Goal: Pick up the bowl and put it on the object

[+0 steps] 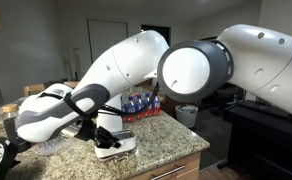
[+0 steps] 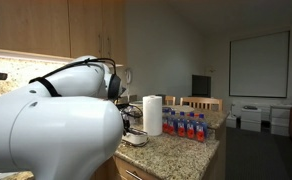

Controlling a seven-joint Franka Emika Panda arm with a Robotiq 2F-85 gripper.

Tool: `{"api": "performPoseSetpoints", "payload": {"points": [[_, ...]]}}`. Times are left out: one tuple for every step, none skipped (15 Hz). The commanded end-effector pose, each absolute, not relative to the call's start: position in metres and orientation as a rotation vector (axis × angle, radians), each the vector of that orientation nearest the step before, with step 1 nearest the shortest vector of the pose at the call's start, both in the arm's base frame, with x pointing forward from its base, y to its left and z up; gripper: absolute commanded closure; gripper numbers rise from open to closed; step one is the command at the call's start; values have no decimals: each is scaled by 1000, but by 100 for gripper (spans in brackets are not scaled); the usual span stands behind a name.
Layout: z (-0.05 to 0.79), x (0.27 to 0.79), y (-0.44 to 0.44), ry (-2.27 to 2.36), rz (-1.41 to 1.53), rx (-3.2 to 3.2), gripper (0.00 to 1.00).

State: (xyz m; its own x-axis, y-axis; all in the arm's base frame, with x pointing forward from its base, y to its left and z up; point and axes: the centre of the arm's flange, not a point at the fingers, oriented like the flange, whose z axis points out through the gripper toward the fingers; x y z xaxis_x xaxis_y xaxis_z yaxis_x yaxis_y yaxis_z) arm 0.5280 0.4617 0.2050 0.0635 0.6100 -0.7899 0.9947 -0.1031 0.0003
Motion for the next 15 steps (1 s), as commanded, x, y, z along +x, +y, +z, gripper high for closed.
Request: {"api": "performPoseSetpoints", "payload": {"points": [[208, 533, 468, 1591, -901, 1755, 39], [209, 533, 468, 1588, -901, 1756, 31], [209, 532, 467, 1587, -901, 1757, 25], [209, 533, 467, 1586, -900, 1758, 17], [210, 532, 466, 1585, -897, 1761, 11], [210, 532, 465, 1579, -897, 1765, 3], [212, 532, 462, 1580, -890, 1768, 1], [213, 531, 460, 1578, -890, 1770, 0], [214, 529, 457, 1582, -884, 1772, 0], [215, 527, 452, 1591, -874, 1776, 0], [216, 525, 448, 1607, -857, 1777, 0], [218, 522, 441, 1627, -827, 1784, 0], [219, 520, 435, 1644, -800, 1792, 0], [220, 518, 428, 1656, -774, 1806, 0], [221, 517, 423, 1674, -739, 1816, 0]]}}
